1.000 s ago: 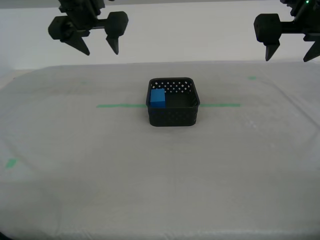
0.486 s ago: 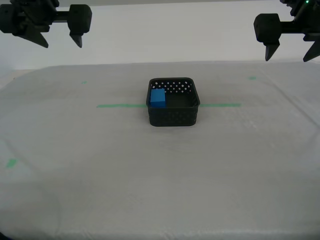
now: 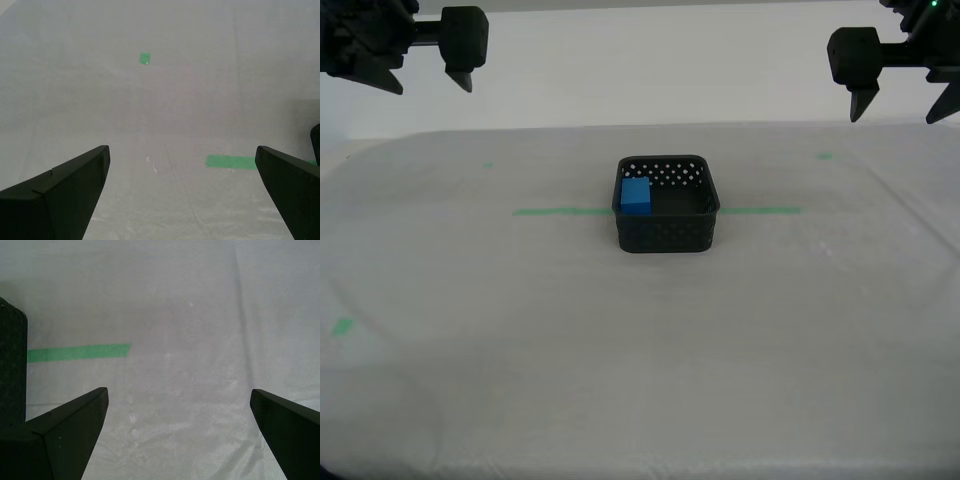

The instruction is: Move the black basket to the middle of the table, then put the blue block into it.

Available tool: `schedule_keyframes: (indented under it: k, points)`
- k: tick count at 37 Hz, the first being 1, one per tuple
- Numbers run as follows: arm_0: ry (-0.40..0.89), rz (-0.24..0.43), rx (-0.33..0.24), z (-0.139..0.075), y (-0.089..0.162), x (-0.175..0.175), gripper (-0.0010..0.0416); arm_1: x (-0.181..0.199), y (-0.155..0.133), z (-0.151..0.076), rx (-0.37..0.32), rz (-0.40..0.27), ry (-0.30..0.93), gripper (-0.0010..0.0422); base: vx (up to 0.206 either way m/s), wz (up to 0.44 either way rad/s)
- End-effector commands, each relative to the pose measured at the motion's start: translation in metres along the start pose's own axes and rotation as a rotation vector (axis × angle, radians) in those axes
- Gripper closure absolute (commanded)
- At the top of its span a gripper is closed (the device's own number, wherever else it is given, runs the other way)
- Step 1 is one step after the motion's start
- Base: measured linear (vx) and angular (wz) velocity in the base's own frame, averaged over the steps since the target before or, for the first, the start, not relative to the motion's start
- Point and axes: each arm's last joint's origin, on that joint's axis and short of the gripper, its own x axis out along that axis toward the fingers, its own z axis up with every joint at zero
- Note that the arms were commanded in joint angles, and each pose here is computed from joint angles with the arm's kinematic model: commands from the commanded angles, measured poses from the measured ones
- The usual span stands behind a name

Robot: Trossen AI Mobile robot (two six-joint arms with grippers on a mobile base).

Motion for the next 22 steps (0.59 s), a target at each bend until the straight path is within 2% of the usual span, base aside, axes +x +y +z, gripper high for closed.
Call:
schedule_keyframes:
  k: [1,22]
  points:
    - [-0.001,-0.003,0.000,0.0001,0.0001,-0.0001,0.0007,-0.0003,-0.0001,0.0008,-0.002,0.003,-0.004,0.0012,0.000,0.000]
    - [-0.001,-0.003,0.000,0.0001,0.0001,0.0000,0.0007,-0.0003,-0.0001,0.0007,-0.001,0.003,-0.004,0.0012,0.000,0.000]
